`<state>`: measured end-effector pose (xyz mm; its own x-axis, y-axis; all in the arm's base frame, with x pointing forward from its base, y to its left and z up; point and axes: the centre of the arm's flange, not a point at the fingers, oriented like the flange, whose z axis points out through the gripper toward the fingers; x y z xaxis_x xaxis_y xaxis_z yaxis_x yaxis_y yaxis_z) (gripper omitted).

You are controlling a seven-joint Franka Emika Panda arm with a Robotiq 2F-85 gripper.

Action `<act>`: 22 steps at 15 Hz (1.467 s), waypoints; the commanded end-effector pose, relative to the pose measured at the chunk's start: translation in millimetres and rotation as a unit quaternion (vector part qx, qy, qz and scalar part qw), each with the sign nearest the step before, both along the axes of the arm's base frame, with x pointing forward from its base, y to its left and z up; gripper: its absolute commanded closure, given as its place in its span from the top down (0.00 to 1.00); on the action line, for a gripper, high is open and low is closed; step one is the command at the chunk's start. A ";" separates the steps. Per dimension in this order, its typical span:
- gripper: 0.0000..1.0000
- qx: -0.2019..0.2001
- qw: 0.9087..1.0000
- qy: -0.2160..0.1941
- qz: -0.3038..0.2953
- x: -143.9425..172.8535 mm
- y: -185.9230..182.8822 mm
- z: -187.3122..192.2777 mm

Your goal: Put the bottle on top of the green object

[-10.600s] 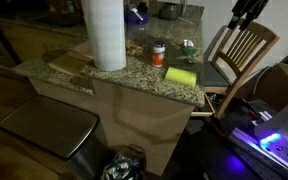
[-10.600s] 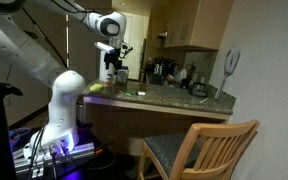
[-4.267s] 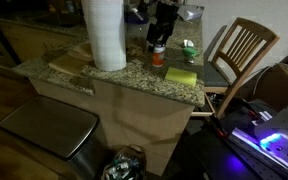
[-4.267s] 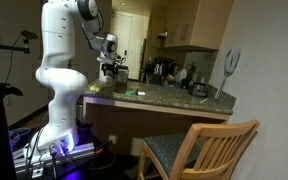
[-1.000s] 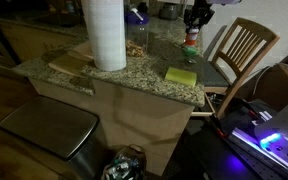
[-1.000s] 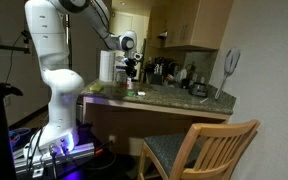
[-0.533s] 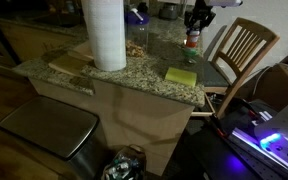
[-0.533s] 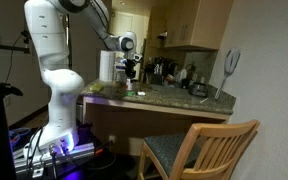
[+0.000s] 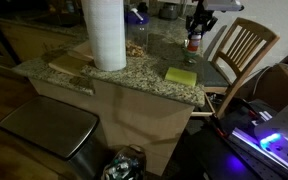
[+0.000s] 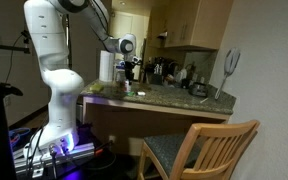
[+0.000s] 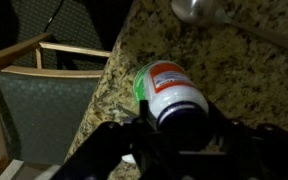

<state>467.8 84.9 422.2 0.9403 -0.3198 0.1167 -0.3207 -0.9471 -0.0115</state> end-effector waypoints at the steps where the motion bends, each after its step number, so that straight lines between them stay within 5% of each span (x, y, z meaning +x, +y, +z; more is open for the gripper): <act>1: 0.30 0.009 0.999 -0.017 -0.028 -7.3 -6.7 -9.0; 7: 0.30 0.016 0.997 -0.052 -0.047 -4.6 -3.6 1.5; 18: 0.30 -0.001 0.997 -0.002 -0.078 -12.7 -5.7 5.1; 19: 0.30 -0.007 0.998 0.004 -0.066 -16.8 -52.2 -1.2; 22: 0.30 -0.011 0.996 -0.008 -0.085 -13.1 -86.2 -3.0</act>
<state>460.5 44.0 422.0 0.8777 -0.4631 0.1234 -0.4653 -0.8851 -0.0126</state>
